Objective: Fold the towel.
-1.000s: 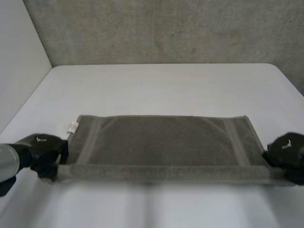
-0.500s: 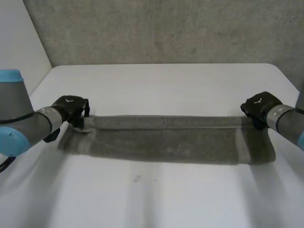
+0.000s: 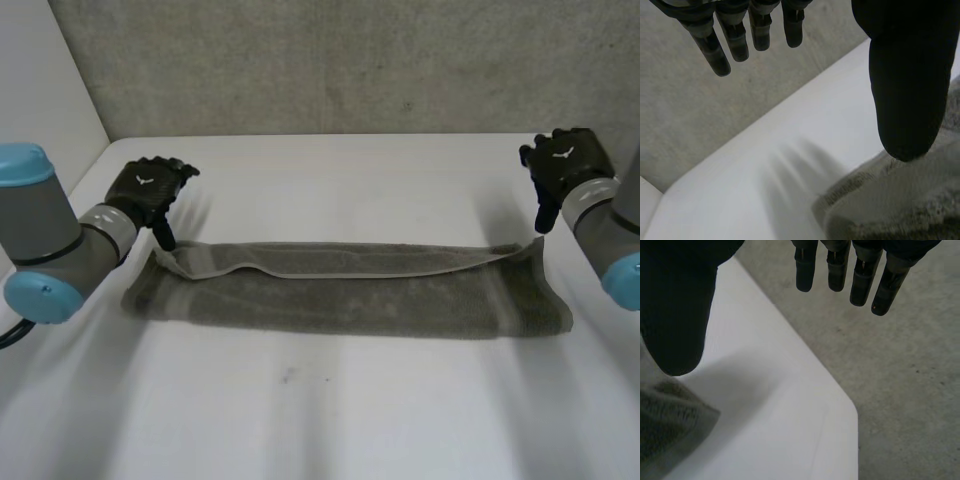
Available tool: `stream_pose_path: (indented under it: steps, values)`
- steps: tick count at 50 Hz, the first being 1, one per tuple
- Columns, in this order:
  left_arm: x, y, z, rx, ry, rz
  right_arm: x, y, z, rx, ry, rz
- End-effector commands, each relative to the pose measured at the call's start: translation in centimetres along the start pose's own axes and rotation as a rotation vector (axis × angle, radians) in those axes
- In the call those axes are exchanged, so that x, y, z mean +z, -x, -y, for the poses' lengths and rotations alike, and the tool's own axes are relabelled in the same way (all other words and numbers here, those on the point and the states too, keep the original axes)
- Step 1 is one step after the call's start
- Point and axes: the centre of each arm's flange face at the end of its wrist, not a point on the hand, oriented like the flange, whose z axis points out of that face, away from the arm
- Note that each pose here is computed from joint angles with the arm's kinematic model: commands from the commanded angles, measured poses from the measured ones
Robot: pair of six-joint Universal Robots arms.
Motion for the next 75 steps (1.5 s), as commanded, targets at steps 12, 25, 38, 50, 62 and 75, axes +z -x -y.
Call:
stream_pose_path:
  steps: [12, 25, 38, 50, 62, 75]
  values:
    - [-8.3, -1.3, 1.2, -0.096, 0.201, -0.064, -7.2, 2.3, -1.6, 0.056, 0.133, 0.262]
    - [-8.5, -0.4, -2.0, -0.175, 0.449, -0.098, -6.1, 2.4, -3.6, 0.101, 0.269, 0.377]
    - [-2.6, 0.9, -1.8, -0.085, 0.178, -0.014, -1.0, 2.6, -4.7, 0.089, 0.216, 0.292]
    - [-2.7, 0.0, -1.8, -0.074, 0.149, -0.017, -3.3, 1.4, -4.1, 0.097, 0.199, 0.224]
    - [-5.3, -0.7, -2.1, -0.111, 0.239, -0.044, -7.8, 1.3, -6.9, 0.133, 0.258, 0.327]
    - [-6.6, -1.2, -0.8, -0.105, 0.218, -0.054, -6.5, 1.5, -10.5, 0.122, 0.221, 0.255]
